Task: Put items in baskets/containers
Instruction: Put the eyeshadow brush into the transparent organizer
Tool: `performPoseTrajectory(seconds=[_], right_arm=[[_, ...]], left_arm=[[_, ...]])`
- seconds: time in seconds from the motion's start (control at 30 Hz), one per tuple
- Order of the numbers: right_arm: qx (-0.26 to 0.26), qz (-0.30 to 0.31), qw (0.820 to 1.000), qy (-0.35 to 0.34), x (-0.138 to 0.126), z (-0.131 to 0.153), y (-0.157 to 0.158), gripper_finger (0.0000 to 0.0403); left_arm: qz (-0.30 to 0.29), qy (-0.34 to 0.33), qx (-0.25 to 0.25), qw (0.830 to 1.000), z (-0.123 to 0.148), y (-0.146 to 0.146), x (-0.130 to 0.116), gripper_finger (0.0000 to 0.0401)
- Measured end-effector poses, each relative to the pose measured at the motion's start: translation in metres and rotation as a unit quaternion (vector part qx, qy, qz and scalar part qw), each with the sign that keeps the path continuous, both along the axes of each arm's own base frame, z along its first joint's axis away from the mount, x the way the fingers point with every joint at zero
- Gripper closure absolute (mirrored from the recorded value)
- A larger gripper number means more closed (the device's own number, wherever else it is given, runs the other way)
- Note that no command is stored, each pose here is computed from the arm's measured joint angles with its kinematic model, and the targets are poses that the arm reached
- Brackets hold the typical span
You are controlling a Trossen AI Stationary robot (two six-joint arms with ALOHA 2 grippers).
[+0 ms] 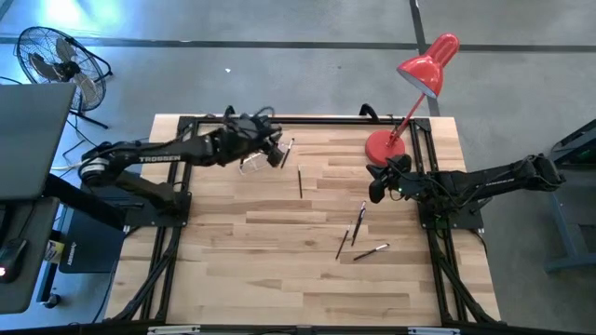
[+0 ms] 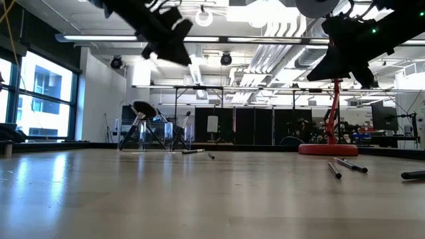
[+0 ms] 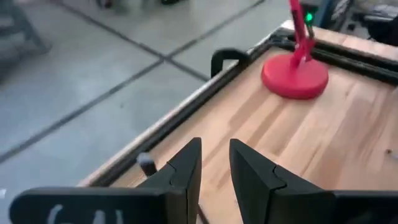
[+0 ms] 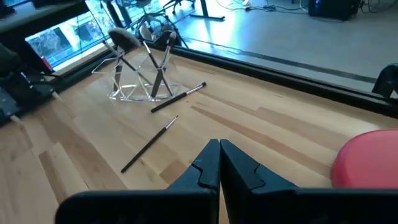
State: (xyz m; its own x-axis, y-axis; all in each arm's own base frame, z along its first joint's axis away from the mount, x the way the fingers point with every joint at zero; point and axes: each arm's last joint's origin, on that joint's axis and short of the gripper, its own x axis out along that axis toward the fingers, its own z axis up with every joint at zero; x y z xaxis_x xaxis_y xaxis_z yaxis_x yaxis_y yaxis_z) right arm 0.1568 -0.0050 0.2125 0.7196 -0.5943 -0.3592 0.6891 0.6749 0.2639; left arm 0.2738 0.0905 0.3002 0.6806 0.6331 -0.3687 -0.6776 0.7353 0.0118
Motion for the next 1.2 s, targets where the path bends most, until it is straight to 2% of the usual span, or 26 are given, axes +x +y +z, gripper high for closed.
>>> performPoseTrajectory(seconds=[0.1,0.23,0.3,0.37,0.5,0.57,0.67,0.73,0.97,1.2], right_arm=[[0.001,0.008,1.0,0.003,0.0,0.0,0.0,0.0403],[0.014,0.033,0.999,0.006,0.001,-0.001,0.002,0.0402],[0.021,0.047,0.999,0.012,0.001,-0.002,0.002,0.0402],[0.026,0.057,0.998,0.019,0.0,-0.003,0.003,0.0402],[0.031,0.066,0.997,0.037,-0.001,-0.006,0.003,0.0402],[0.037,0.075,0.996,0.04,-0.001,-0.007,0.004,0.0402],[0.043,0.085,0.994,0.049,-0.002,-0.008,0.004,0.0402],[0.049,0.095,0.993,0.051,-0.002,-0.009,0.005,0.0402],[0.066,0.122,0.988,0.07,-0.003,-0.012,0.007,0.0402],[0.074,0.133,0.985,0.079,-0.004,-0.014,0.007,0.0402]], left_arm=[[0.025,-0.029,-0.028,0.999,0.006,-0.008,0.01,0.032],[0.039,-0.02,-0.074,0.996,-0.005,-0.02,0.022,0.032],[0.061,-0.032,-0.097,0.993,-0.007,-0.025,0.028,0.032],[0.088,-0.014,-0.125,0.988,-0.018,-0.029,0.03,0.032],[0.131,-0.012,-0.183,0.974,-0.035,-0.036,0.048,0.0321],[0.154,0.015,-0.226,0.962,-0.044,-0.038,0.05,0.0327],[0.151,0.027,-0.271,0.95,-0.049,-0.042,0.069,0.0345],[0.145,0.061,-0.284,0.946,-0.055,-0.045,0.077,0.0359],[0.11,0.078,-0.318,0.938,-0.05,-0.046,0.109,0.0391],[0.106,0.099,-0.301,0.943,-0.048,-0.045,0.111,0.0392]])
